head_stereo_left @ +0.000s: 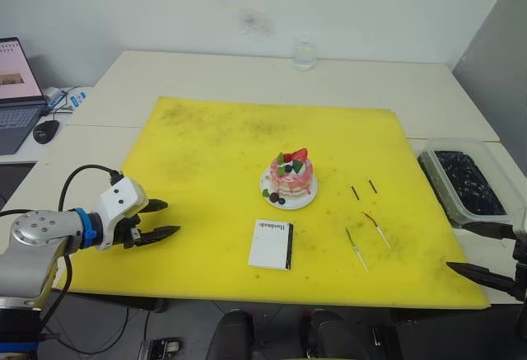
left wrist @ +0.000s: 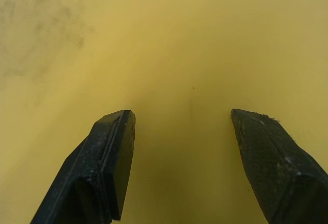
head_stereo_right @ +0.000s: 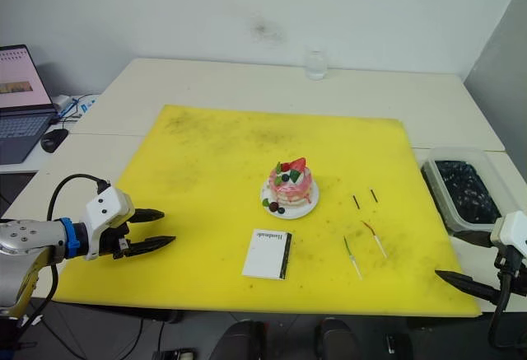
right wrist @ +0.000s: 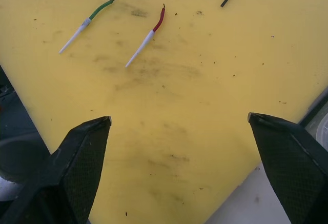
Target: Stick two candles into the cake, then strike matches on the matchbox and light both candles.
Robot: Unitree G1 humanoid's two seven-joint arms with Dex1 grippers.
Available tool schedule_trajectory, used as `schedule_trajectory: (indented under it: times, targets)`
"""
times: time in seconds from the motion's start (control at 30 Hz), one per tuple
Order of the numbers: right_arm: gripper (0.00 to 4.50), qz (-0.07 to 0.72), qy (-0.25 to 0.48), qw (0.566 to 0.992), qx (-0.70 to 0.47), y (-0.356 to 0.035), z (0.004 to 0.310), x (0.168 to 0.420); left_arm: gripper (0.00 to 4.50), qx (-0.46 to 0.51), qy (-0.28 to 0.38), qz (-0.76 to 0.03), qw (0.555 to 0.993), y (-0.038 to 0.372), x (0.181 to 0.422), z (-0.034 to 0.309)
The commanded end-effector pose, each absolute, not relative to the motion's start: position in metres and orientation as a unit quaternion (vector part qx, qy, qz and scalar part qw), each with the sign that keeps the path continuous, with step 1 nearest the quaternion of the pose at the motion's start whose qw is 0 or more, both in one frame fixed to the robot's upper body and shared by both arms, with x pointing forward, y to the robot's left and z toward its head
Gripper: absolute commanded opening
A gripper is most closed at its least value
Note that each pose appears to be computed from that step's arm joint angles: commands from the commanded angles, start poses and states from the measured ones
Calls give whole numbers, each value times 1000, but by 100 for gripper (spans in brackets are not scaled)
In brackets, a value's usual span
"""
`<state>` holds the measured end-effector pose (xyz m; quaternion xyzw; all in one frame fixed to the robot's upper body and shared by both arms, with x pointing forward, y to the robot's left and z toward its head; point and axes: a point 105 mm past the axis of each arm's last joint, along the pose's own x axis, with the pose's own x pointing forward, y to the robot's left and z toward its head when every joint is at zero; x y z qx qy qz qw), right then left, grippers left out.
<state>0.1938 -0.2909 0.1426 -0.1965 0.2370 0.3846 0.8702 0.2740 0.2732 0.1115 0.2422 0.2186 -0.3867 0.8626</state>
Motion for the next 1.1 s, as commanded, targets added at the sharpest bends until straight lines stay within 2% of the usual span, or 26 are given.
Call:
schedule_trajectory:
  times: [0.03, 0.6, 0.73, 0.87, 1.1]
  targets:
    - [450, 379, 225, 873, -209, -292, 149, 195, 336, 235, 205, -403, 860, 268, 275, 121]
    - [450, 383, 223, 872, -210, -293, 149, 195, 336, 186, 179, -429, 866, 260, 278, 135]
    - [450, 383, 221, 872, -212, -292, 149, 194, 448, 187, 184, -424, 867, 264, 276, 134]
    - [450, 379, 218, 874, -212, -292, 149, 193, 448, 207, 179, -418, 866, 265, 275, 132]
    - [450, 374, 204, 878, -216, -286, 159, 191, 448, 179, 187, -468, 845, 251, 259, 128]
